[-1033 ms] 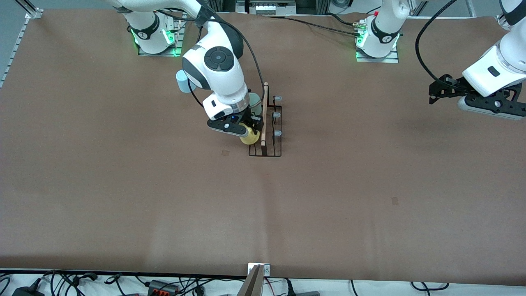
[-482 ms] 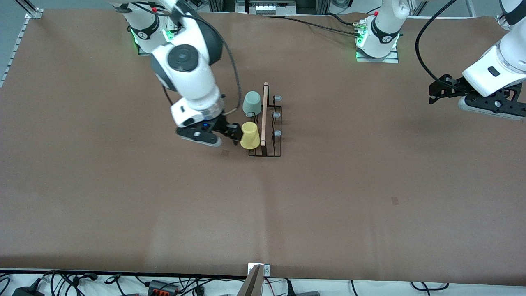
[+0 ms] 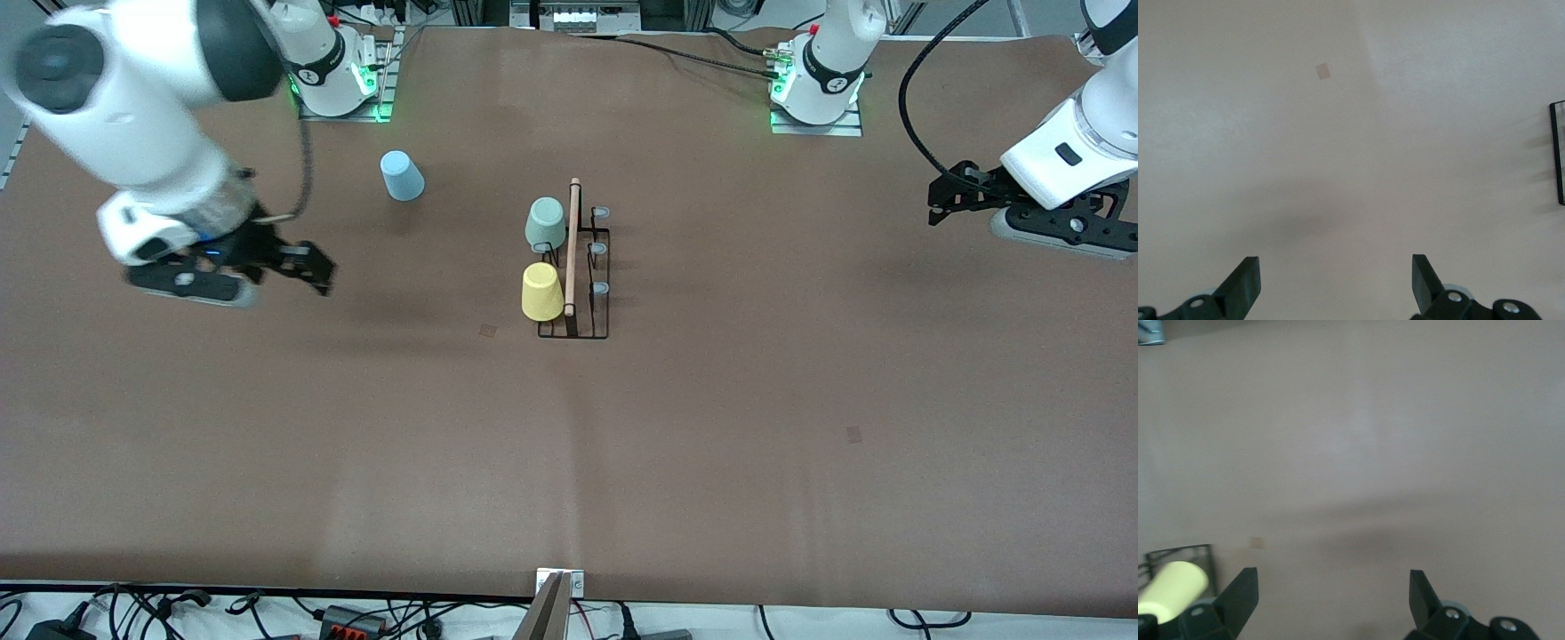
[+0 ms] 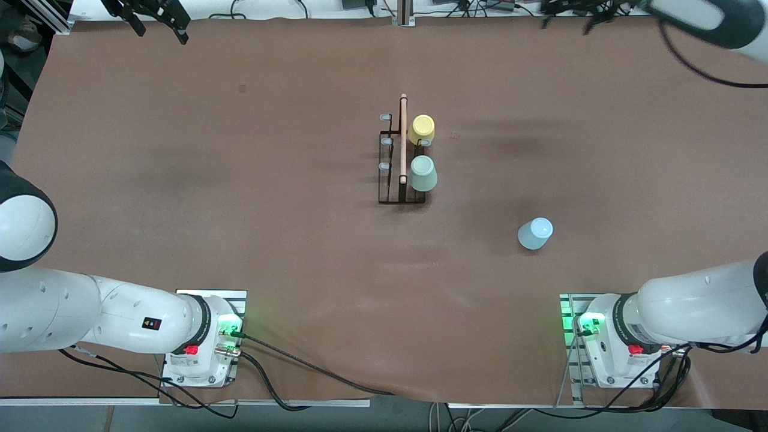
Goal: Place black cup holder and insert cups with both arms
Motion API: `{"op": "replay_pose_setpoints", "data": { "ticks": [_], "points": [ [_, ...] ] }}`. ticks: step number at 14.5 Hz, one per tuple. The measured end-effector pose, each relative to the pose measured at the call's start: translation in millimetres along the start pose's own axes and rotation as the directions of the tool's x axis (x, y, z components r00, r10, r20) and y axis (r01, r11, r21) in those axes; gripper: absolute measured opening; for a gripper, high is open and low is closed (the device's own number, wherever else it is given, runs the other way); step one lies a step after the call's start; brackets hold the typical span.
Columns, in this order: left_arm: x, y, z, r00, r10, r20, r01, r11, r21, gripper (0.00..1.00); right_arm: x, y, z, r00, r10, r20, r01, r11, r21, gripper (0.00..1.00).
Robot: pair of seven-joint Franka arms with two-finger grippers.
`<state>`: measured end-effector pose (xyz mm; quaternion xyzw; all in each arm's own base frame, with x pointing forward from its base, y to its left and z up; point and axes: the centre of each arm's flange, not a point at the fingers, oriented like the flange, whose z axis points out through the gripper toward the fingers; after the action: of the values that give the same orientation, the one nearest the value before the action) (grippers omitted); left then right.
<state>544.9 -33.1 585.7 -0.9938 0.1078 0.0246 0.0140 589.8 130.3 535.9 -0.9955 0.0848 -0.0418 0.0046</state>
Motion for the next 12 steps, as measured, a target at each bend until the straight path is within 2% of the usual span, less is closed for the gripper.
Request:
{"op": "replay_pose_setpoints", "data": {
  "ticks": [4, 6, 9, 12],
  "points": [
    [0, 0, 0, 1.000, 0.000, 0.000, 0.000, 1.000, 0.000, 1.00, 30, 141, -20, 0.996, 0.081, 0.023, -0.082, 0.996, 0.025, 1.00],
    [0, 0, 0, 1.000, 0.000, 0.000, 0.000, 1.000, 0.000, 1.00, 33, 181, -42, 0.991, 0.130, 0.023, -0.130, 0.991, 0.015, 1.00],
    [0, 0, 0, 1.000, 0.000, 0.000, 0.000, 1.000, 0.000, 1.00, 29, 189, -71, 0.990, 0.131, 0.044, -0.130, 0.991, -0.023, 1.00],
    [0, 0, 0, 1.000, -0.001, 0.000, 0.001, 1.000, 0.000, 1.00, 26, 171, -72, 0.993, 0.098, 0.066, -0.096, 0.995, -0.034, 1.00]
  ]
}}
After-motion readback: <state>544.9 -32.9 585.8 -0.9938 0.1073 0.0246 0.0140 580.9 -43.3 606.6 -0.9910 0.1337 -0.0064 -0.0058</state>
